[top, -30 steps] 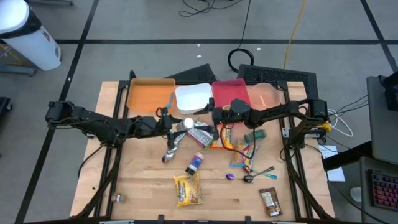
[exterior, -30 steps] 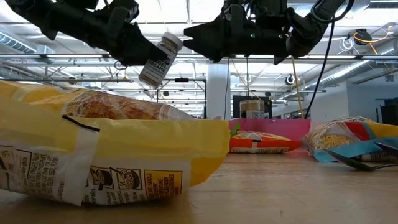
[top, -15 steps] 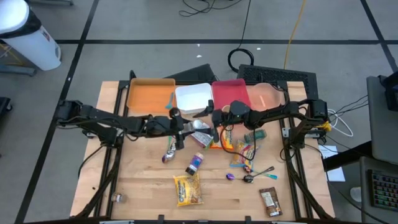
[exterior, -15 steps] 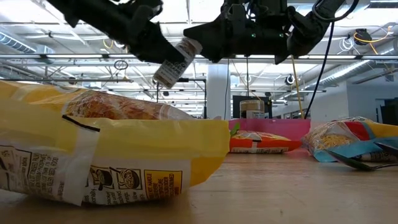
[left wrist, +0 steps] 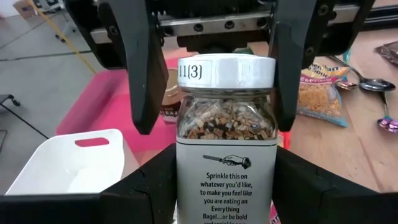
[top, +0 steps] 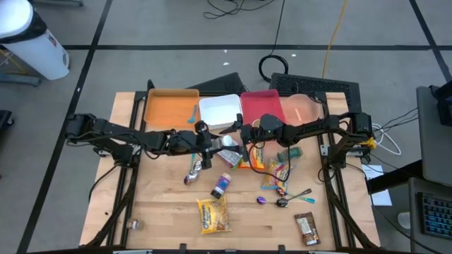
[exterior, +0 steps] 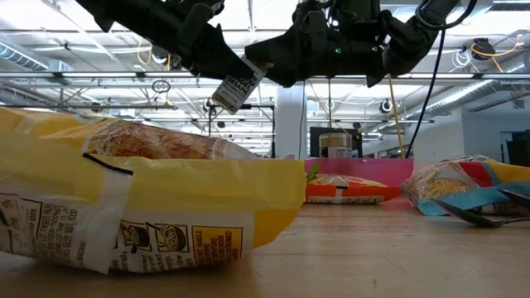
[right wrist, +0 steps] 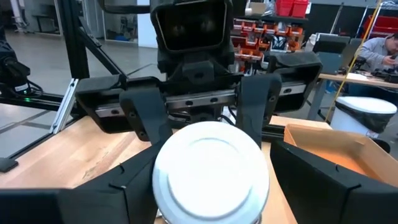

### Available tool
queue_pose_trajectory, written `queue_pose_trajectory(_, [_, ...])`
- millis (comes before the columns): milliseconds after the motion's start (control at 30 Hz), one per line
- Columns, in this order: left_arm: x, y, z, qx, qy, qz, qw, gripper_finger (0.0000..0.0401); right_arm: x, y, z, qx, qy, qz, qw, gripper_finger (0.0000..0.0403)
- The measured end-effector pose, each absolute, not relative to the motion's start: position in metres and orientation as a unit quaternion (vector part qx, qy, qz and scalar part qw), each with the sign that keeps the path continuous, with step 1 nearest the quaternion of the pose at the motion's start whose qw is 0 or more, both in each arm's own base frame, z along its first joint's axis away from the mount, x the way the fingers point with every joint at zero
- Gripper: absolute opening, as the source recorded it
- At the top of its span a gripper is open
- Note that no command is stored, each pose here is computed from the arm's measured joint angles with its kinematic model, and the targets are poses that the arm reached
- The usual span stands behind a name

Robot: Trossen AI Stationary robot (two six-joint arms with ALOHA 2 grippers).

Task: Pick & Place Food Item
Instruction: Put the white seasoning bottle into the pink bin

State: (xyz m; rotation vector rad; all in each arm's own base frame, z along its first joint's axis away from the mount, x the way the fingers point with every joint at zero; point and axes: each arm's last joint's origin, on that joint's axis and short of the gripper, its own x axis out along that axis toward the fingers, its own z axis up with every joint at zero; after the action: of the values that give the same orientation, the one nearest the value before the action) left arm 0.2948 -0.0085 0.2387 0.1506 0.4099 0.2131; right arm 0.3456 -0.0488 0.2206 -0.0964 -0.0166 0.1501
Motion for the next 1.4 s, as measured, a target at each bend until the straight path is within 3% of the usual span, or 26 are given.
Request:
queue_pose_trajectory(167, [0.295, -0.009, 0.238, 0.073, 0.205, 0.106, 0.970, 0.0207, 0.346, -0.049, 0.220, -0.048, -0.008, 0.075, 0.996, 0.0257])
queue_pose_trajectory(400, [0.295, -0.008, 0.238, 0.072, 0.204, 0.110, 0.970, 0.0207, 0.346, -0.049, 0.220, -0.053, -0.007, 0.076, 0.996, 0.0194])
queue_pose_trajectory(733, [0.295, -0.006, 0.238, 0.074, 0.205, 0.109, 0.970, 0.0214, 0.346, -0.049, 0.219, -0.059, -0.002, 0.074, 0.996, 0.0194])
queue_pose_trajectory(1133, [0.295, -0.004, 0.240, 0.073, 0.200, 0.111, 0.971, 0.0286, 0.345, -0.051, 0.217, -0.057, 0.006, 0.072, 0.996, 0.0194])
queue_pose_trajectory(1400, [0.273, -0.005, 0.254, 0.062, 0.222, 0.110, 0.967, 0.0286, 0.342, -0.057, 0.219, -0.053, 0.018, 0.063, 0.996, 0.0194])
